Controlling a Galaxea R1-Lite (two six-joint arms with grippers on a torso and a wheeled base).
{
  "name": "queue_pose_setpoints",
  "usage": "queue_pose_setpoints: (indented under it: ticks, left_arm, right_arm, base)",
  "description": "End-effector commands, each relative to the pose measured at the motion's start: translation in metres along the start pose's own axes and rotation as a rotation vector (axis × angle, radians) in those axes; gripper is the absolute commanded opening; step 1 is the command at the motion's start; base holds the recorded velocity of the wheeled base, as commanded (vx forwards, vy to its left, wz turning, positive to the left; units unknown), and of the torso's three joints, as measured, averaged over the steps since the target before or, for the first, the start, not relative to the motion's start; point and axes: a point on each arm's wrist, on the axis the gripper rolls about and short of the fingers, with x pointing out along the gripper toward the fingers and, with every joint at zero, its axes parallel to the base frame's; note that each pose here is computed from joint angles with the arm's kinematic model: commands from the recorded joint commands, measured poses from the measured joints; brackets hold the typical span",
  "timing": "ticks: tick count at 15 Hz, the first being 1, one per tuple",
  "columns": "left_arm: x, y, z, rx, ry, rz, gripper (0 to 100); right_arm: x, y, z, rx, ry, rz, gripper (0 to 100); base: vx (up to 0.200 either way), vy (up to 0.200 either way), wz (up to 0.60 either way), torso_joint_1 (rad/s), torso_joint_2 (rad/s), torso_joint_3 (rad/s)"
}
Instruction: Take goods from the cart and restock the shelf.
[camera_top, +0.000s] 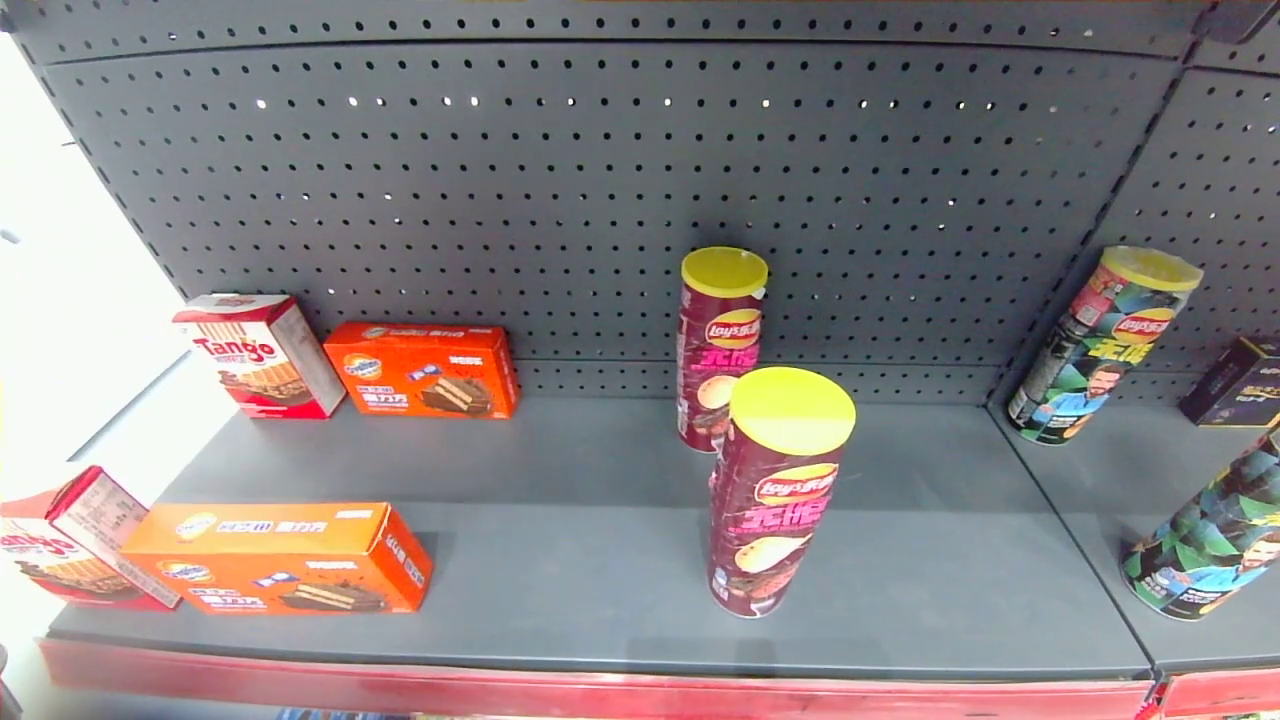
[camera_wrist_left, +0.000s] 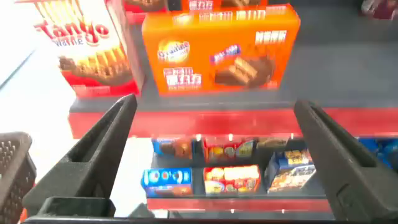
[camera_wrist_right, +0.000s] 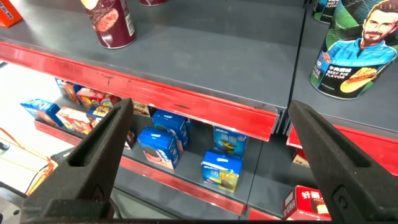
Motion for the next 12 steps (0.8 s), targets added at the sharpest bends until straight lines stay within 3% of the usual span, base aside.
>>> queue_pose_setpoints:
  ticks: [1,2,3,4,11,12]
  left_arm:
    - [-0.007,0.000,-0.007,0.003,-0.037,-0.055,100]
    - [-0.008,0.000,-0.013,-0.003,0.002,-0.086,100]
    - [-0.010,0.000,-0.016,-0.004,0.007,-0.115,100]
    - [-0.014,0.000,-0.017,-0.005,-0.039,-0.117,100]
    - [-0.014,0.001,-0.017,-0.009,-0.036,-0.114,100]
    - [-0.014,0.001,-0.018,-0.005,-0.033,-0.074,100]
  right_arm:
    - [0.000,0.000,0.000,-0.001,0.001,0.001,100]
    - [0.000,0.000,0.000,0.000,0.001,0.001,100]
    - [0.000,0.000,0.000,0.000,0.001,0.001,100]
    - [0.000,0.000,0.000,0.000,0.001,0.001,100]
    - [0.000,0.000,0.000,-0.001,0.001,0.001,100]
    - [0.000,0.000,0.000,-0.001,0.001,0.001,100]
  base:
    - [0.000,0.000,0.00,0.000,0.00,0.000]
    - [0.000,0.000,0.00,0.000,0.00,0.000]
    - [0.000,0.000,0.00,0.000,0.00,0.000]
    - [0.000,0.000,0.00,0.000,0.00,0.000]
    - [0.000,0.000,0.00,0.000,0.00,0.000]
    - [0.000,0.000,0.00,0.000,0.00,0.000]
